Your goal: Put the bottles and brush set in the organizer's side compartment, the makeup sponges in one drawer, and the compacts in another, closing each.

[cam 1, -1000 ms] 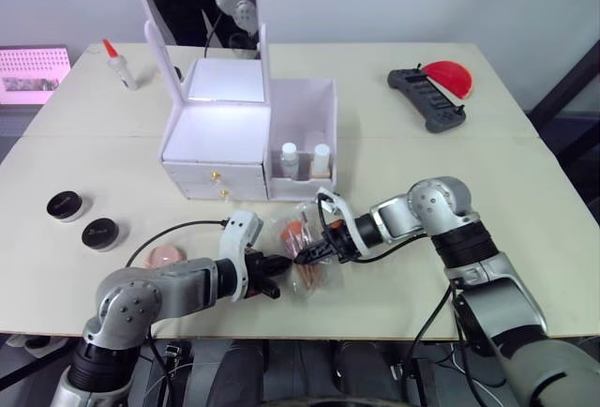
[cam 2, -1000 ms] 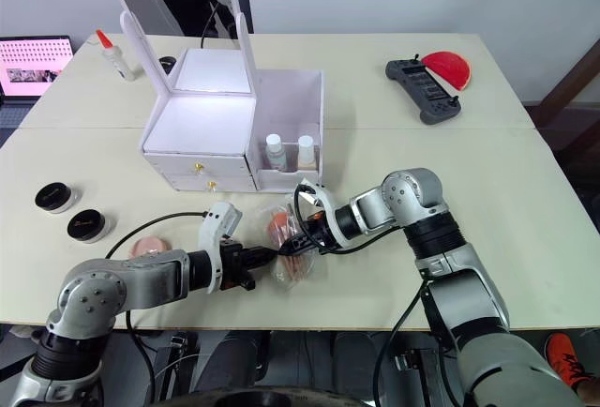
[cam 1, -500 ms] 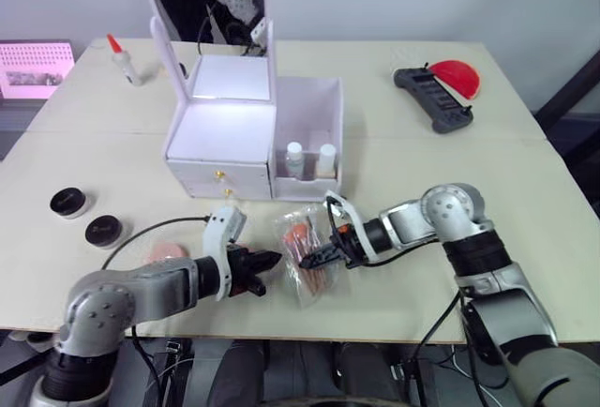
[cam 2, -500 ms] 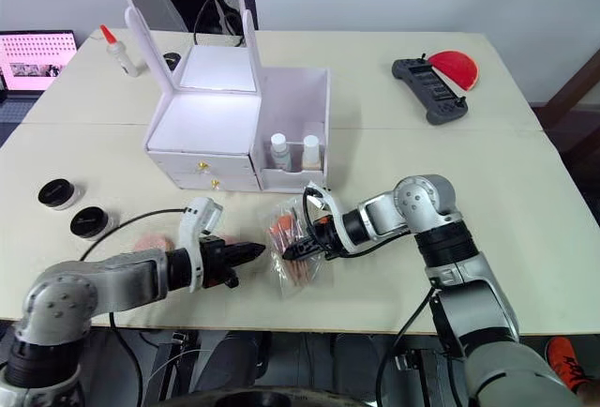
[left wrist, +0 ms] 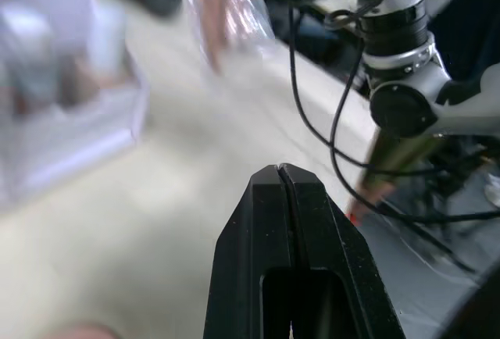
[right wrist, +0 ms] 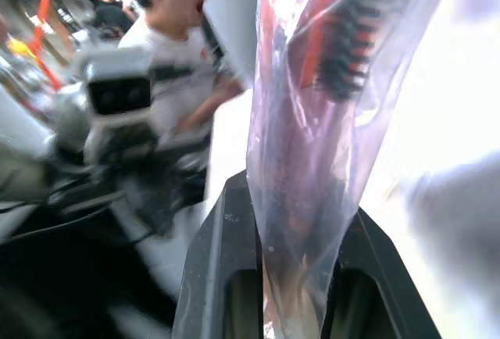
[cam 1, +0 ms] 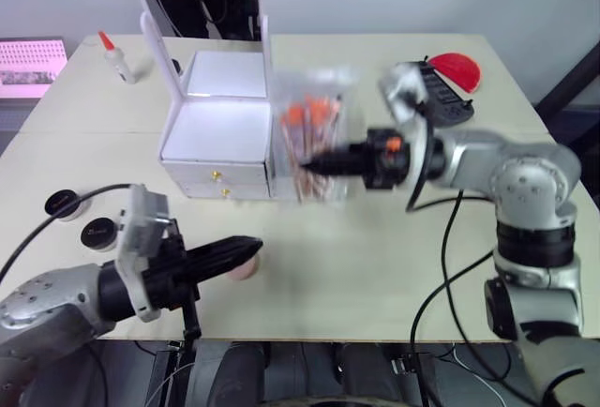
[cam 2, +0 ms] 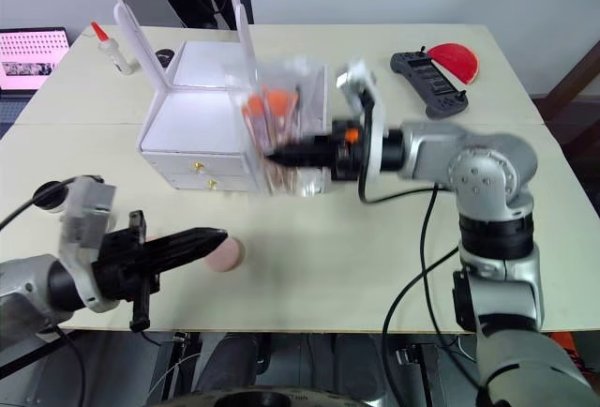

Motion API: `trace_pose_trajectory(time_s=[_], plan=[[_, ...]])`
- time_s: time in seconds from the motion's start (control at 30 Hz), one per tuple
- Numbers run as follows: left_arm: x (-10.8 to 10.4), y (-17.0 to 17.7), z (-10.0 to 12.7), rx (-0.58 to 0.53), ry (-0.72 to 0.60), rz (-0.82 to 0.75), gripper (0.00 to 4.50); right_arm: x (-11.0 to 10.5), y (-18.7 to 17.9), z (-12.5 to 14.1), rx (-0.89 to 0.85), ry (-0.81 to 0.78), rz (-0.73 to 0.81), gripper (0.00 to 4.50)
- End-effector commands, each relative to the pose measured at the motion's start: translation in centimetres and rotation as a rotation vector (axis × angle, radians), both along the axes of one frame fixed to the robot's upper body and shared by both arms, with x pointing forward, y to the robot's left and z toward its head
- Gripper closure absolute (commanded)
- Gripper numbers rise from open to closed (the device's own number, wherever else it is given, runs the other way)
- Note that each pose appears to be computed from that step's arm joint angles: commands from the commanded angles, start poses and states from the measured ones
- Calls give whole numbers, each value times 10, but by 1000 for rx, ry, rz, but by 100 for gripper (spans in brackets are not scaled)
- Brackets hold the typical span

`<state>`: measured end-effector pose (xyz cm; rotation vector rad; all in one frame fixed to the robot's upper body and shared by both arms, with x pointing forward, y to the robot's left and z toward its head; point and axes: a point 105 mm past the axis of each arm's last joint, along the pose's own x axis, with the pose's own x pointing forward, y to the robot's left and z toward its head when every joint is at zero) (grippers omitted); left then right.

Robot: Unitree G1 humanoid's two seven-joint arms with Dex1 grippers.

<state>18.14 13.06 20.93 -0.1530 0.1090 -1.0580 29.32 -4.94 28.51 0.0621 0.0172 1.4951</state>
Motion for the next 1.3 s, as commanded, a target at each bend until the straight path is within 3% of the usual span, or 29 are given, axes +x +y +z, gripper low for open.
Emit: trace_pose_trajectory(time_s=[0.03,0.23,0.33,0.47,0.77,1.3], plan=[[3,5,9,-6,-80,59,450,28,6,21,11,-229,-56,429],[22,21,15,-45,-165,239,450,84,17,27,14,-341,-150,429],[25,27,24,-76,-209,291,450,100,23,17,-2,-334,-163,429],[22,29,19,-22,-207,318,450,116,15,0,-55,-290,-195,429],[19,25,11,30,-195,333,450,123,-5,-14,-86,-207,-202,429],[20,15,11,44,-182,290,450,129,11,-43,-138,-209,-237,429]])
